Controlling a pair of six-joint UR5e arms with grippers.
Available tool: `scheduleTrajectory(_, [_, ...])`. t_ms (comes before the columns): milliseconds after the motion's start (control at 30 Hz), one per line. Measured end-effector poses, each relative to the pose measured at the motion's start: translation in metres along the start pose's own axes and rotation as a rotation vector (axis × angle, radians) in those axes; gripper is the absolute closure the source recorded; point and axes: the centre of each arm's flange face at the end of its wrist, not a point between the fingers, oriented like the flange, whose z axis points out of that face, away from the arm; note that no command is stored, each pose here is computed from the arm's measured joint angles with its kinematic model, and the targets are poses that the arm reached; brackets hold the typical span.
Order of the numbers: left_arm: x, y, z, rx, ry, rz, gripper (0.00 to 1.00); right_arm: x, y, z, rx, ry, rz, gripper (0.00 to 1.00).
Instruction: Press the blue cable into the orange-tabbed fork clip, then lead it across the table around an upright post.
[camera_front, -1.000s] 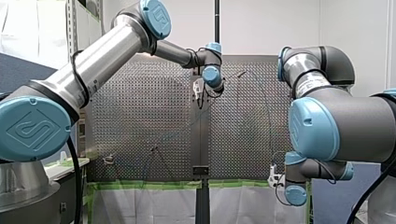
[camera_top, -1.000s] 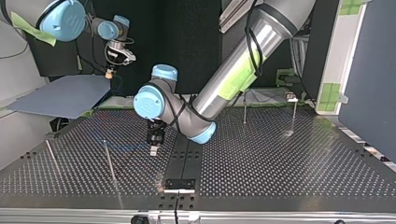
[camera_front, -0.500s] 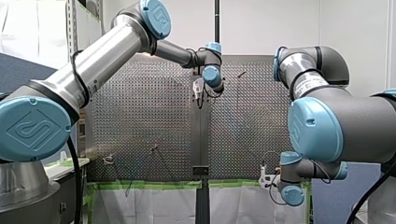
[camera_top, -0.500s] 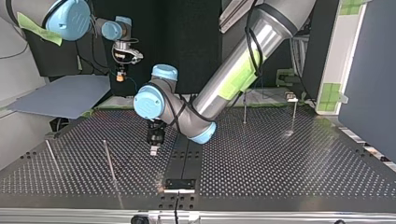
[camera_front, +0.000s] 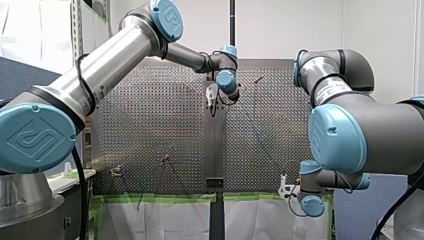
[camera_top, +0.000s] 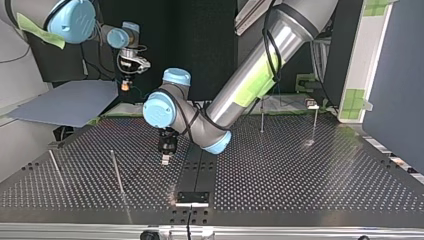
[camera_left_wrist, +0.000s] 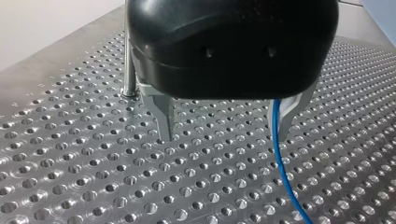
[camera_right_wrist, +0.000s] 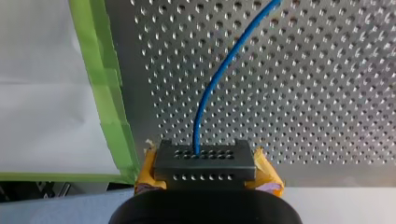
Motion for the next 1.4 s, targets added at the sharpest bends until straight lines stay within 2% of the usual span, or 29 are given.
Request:
scheduleTrajectory(133, [0.0,0.0,0.0,0.0,0.0,0.0,0.0,-0.001,0.007,0.002,-0.043,-0.019,0.022,1.0])
scheduleTrajectory(267, [0.0,0.0,0.0,-0.001,0.001,0.0,0.0,-0.003,0.017,0.001,-0.1,-0.044,0.052,1.0])
scheduleTrajectory(400, [0.001,0.0,0.0,-0.001,0.003,0.002,0.0,-0.004,0.028,0.001,-0.154,-0.049,0.064,1.0])
scheduleTrajectory(500, [0.002,0.002,-0.002,-0.01,0.018,0.017,0.0,-0.003,0.033,0.002,-0.172,-0.045,0.067,1.0])
scheduleTrajectory(633, [0.004,0.007,-0.005,-0.043,0.046,0.06,0.0,-0.002,0.035,0.007,-0.173,-0.042,0.065,1.0])
scheduleTrajectory(767, [0.006,0.012,-0.009,-0.081,0.073,0.111,0.0,-0.001,0.034,0.011,-0.154,-0.045,0.058,1.0])
scheduleTrajectory(1067, [0.011,0.021,-0.021,-0.167,0.146,0.238,0.0,0.001,0.029,0.014,-0.126,-0.044,0.054,1.0])
scheduleTrajectory(1167, [0.013,0.021,-0.026,-0.165,0.175,0.261,0.0,0.002,0.028,0.016,-0.12,-0.039,0.051,1.0])
scheduleTrajectory(1400, [0.017,0.016,-0.035,-0.107,0.246,0.286,0.0,0.005,0.026,0.023,-0.103,-0.033,0.044,1.0])
